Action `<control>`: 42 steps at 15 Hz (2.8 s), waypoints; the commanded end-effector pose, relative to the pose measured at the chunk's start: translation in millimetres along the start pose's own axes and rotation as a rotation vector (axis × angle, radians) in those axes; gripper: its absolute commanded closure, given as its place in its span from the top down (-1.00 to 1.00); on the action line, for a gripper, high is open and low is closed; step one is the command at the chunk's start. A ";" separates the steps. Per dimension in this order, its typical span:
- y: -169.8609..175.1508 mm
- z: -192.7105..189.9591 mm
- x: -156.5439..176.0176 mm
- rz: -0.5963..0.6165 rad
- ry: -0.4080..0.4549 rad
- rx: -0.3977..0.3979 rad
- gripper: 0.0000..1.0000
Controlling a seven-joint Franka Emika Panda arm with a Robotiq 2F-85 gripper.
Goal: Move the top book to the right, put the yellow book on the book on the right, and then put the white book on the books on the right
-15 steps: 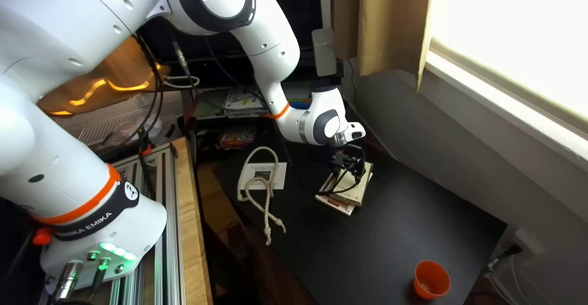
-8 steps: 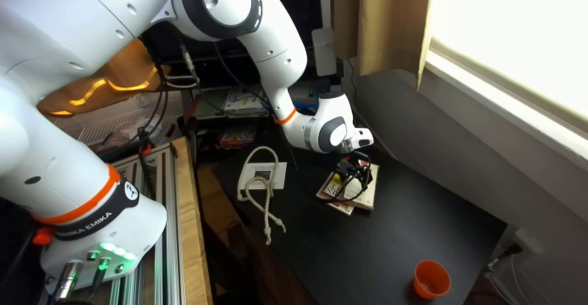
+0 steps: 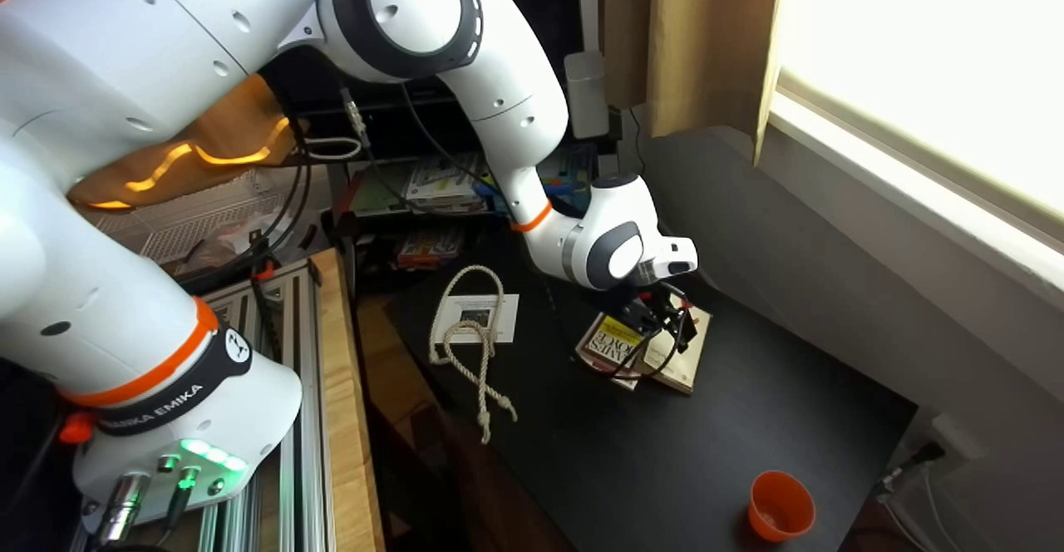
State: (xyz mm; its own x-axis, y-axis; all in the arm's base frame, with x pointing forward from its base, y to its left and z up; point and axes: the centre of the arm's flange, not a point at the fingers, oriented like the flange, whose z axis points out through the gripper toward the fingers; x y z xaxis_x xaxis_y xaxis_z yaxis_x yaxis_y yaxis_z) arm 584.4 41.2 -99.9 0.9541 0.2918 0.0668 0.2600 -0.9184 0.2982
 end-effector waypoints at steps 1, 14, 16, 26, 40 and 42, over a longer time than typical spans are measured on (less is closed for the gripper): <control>6.1 19.4 -1.0 0.061 0.033 0.010 1.00; 55.9 33.4 -15.4 0.238 0.037 0.044 1.00; 52.7 16.2 -11.4 0.242 0.018 0.042 1.00; -20.9 -57.8 31.5 0.255 -0.030 0.127 1.00; -101.4 -11.5 56.9 0.295 -0.110 0.117 1.00; -105.3 -4.9 57.4 0.296 -0.103 0.117 1.00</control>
State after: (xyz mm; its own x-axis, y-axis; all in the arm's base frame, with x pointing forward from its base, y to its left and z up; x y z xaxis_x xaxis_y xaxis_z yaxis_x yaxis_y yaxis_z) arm 603.4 146.9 -100.5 0.9993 0.0058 0.0361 -0.0001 -0.9870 0.1607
